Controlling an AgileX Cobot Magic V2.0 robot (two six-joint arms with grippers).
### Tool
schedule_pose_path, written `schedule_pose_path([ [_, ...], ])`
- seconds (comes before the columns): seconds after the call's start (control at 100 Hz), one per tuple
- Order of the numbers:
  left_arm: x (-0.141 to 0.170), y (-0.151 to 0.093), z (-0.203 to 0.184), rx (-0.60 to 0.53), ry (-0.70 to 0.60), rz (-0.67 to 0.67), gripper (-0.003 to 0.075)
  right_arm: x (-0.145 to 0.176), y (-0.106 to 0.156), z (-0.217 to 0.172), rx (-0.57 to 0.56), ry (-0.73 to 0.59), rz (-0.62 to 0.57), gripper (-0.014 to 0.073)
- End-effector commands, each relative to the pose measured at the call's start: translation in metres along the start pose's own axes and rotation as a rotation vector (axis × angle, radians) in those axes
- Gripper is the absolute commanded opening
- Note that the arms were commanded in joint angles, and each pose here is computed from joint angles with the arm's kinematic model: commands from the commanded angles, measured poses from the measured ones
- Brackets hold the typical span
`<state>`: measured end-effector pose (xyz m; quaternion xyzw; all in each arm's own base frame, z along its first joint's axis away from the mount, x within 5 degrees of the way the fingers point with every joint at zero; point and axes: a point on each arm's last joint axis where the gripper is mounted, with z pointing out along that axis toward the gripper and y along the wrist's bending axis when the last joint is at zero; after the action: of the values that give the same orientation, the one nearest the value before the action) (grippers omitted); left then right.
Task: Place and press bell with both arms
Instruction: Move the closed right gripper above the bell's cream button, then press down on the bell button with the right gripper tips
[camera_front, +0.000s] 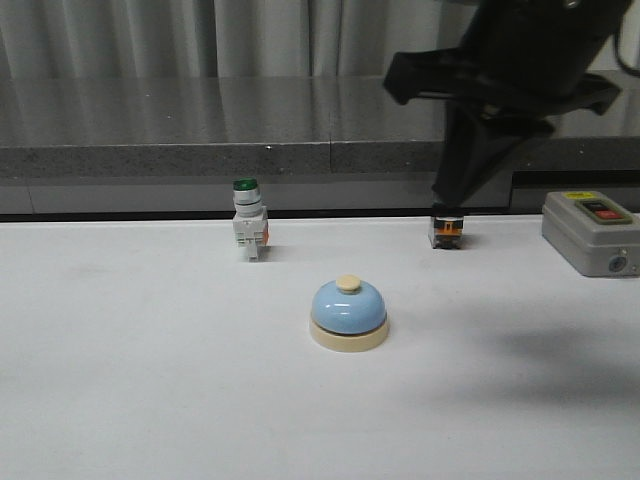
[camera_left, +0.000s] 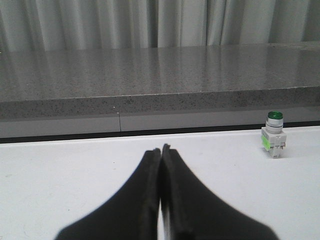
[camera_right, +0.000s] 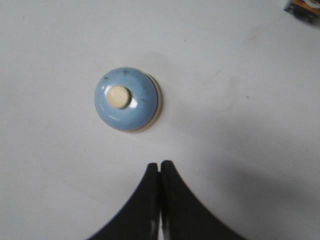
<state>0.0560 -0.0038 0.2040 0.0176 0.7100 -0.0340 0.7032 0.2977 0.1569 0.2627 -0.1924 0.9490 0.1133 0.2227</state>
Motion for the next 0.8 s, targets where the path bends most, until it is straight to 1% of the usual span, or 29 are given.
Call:
schedule_pose_path([
  [0.0,0.005,0.0,-0.001,0.007,-0.07,-0.009,-0.002,-0.023,0.011,-0.006,-0.023,-0.092,-0.029,-0.006],
  [0.16,0.005,0.0,-0.001,0.007,-0.07,-0.009,-0.002,-0.038,0.025,0.017,-0.04,-0.071,-0.059,-0.006],
  [0.36,0.005,0.0,-0.001,0.007,-0.07,-0.009,-0.002,-0.047,0.031,0.036,-0.048,-0.05,-0.069,-0.006],
  [0.79,0.005,0.0,-0.001,0.007,-0.07,-0.009,-0.002,-0.046,0.032,0.055,-0.055,-0.008,-0.059,-0.006],
])
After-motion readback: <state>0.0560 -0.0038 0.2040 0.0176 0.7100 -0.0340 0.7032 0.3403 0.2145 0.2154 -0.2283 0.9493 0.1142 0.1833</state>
